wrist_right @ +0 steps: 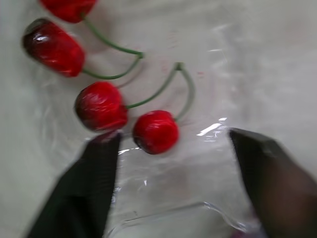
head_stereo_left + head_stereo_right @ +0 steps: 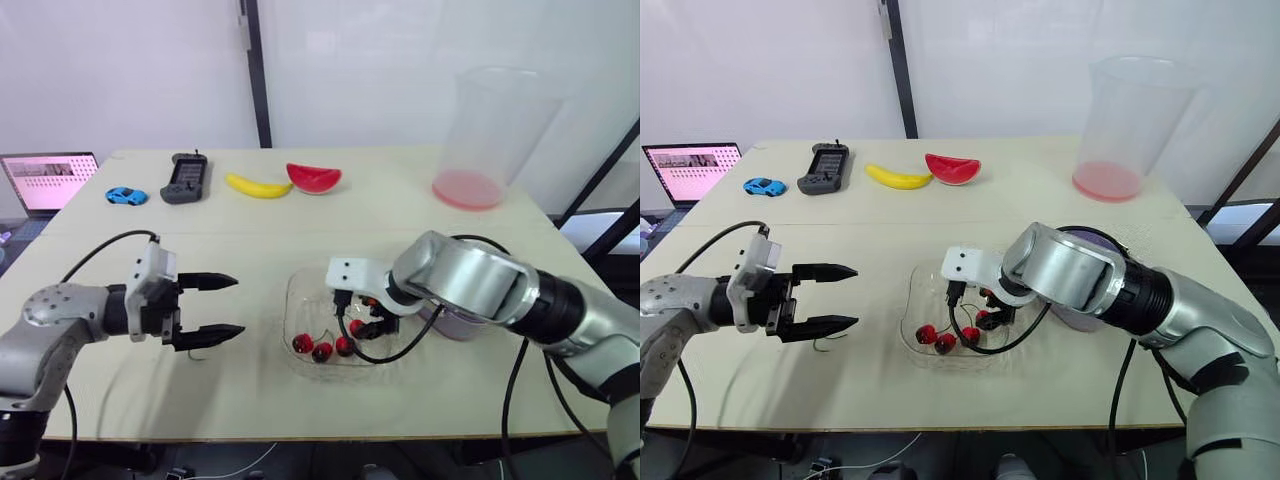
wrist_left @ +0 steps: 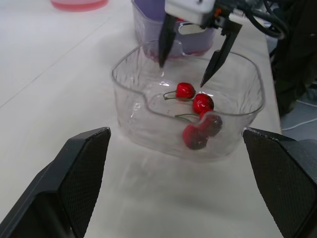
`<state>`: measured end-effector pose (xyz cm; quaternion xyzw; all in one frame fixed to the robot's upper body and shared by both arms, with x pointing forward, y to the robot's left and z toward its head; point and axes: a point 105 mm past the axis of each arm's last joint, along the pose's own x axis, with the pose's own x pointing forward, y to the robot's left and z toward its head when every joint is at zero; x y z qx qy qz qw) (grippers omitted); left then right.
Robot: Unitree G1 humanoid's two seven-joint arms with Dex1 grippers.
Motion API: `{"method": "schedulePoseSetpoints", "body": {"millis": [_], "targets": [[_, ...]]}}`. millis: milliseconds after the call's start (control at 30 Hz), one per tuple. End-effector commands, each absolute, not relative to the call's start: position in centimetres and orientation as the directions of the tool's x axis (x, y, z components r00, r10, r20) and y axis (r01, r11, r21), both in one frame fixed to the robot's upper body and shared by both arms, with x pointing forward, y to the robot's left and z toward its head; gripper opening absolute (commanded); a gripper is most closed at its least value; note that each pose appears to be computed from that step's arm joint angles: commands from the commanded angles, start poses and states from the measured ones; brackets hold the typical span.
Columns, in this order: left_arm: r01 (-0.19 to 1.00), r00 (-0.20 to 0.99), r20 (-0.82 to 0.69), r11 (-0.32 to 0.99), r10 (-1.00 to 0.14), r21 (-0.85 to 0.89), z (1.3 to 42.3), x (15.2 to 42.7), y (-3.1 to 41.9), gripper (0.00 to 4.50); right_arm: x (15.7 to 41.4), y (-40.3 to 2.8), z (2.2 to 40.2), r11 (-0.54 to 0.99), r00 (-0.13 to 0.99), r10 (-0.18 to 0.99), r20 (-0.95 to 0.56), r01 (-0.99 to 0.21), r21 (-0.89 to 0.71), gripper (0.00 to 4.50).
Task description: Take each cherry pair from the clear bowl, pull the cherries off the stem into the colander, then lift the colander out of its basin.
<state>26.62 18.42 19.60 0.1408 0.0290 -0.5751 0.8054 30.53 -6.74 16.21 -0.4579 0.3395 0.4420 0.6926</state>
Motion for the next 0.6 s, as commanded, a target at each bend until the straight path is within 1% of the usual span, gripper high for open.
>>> {"method": "schedulePoseSetpoints", "body": {"millis": [33, 333, 433, 600], "targets": [[0.925, 0.346, -0.205, 0.295, -0.916, 0.241, 20.3, 26.1, 18.3, 4.50, 31.1, -6.3, 17.0, 0.145, 0.414, 0.299, -0.860, -0.910, -0.388, 2.82], [0.918, 0.363, -0.198, 0.313, -0.910, 0.245, 20.3, 26.0, 18.1, 4.50, 31.9, -6.5, 16.5, 0.092, 0.402, 0.253, -0.880, -0.915, -0.392, 2.82], [0.915, 0.369, -0.195, 0.319, -0.909, 0.246, 20.2, 25.9, 18.1, 4.50, 32.2, -6.7, 15.9, 0.086, 0.399, 0.218, -0.891, -0.917, -0.389, 2.82], [0.906, 0.394, -0.190, 0.345, -0.899, 0.245, 20.1, 25.9, 18.6, 4.50, 32.0, -6.4, 15.3, 0.078, 0.376, 0.217, -0.901, -0.926, -0.368, 2.82]]}}
